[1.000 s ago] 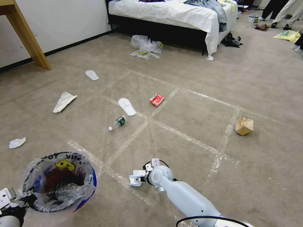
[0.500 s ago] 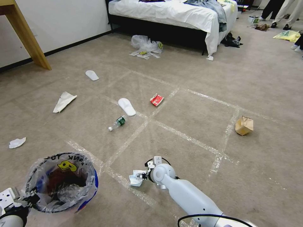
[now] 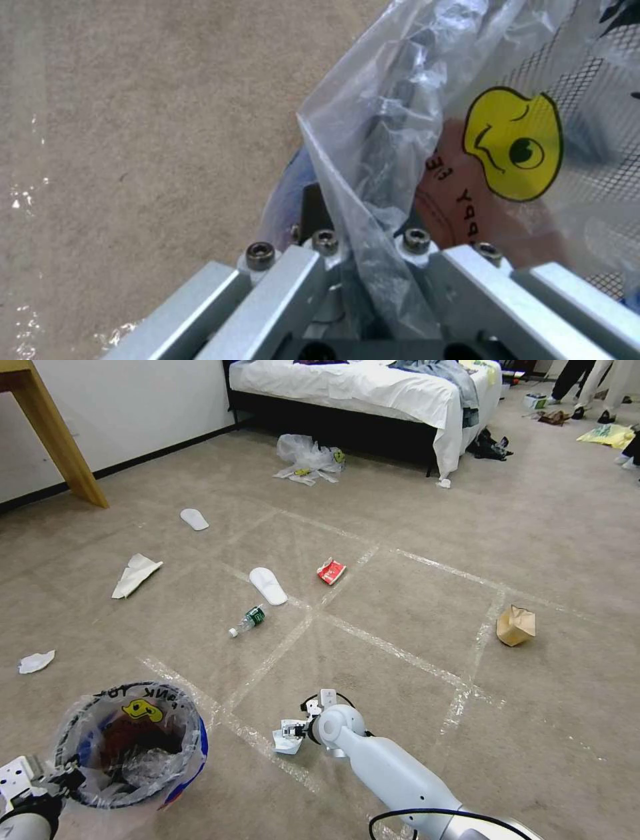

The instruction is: Pick up the trash bin and place the garbage on the floor into it.

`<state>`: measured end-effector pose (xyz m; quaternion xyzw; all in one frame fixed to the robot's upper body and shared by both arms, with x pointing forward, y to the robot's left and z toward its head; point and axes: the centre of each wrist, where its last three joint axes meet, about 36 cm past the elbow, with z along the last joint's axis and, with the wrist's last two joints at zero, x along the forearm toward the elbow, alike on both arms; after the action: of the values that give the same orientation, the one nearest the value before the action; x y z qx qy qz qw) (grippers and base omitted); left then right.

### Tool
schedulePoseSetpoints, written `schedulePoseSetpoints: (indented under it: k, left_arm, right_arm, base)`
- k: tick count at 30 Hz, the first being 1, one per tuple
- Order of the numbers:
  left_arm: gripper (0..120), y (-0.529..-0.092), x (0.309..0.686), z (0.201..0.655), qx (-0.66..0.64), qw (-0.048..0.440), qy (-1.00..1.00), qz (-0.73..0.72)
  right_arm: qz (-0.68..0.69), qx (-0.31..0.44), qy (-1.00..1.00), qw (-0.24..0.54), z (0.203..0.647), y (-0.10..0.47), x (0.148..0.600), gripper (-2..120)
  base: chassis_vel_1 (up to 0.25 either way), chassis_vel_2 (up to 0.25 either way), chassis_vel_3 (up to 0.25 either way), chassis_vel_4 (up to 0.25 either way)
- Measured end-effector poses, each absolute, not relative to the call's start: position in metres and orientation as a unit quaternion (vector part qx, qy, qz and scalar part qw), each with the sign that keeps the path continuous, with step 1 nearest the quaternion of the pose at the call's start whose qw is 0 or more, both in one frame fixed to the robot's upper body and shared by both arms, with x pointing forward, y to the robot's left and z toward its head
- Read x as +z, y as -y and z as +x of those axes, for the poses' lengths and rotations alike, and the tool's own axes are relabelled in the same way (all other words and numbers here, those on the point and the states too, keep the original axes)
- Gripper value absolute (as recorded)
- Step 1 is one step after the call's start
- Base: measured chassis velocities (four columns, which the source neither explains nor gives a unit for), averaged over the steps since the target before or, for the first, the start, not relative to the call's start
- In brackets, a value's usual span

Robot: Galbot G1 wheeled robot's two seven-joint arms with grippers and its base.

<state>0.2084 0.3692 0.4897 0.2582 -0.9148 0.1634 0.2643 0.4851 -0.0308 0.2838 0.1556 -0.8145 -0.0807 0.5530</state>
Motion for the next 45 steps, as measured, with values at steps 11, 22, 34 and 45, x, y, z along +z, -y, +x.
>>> schedulePoseSetpoints:
  k: [11, 22, 34, 45]
  left_arm:
    - [1, -0.373, 0.487, 0.212, 0.166, 0.264, 0.914, 0.259]
    - [1, -0.375, 0.486, 0.215, 0.168, 0.262, 0.915, 0.258]
    - [1, -0.374, 0.484, 0.218, 0.170, 0.263, 0.915, 0.254]
    - [1, -0.371, 0.484, 0.217, 0.170, 0.265, 0.915, 0.253]
  right_arm:
    - [0.162, -0.076, 0.812, 0.555, 0.487, 0.017, 0.275, 80]
    - [0.169, -0.073, 0.814, 0.551, 0.487, 0.008, 0.276, 57]
    - [0.166, -0.066, 0.817, 0.548, 0.481, 0.013, 0.271, 11]
    - [0.163, -0.062, 0.822, 0.542, 0.477, 0.021, 0.271, 0]
  base:
    - [0.000, 0.000, 0.000, 0.000]
    - [0.000, 0.000, 0.000, 0.000]
    - [0.000, 0.000, 0.000, 0.000]
    - [0.000, 0.000, 0.000, 0.000]
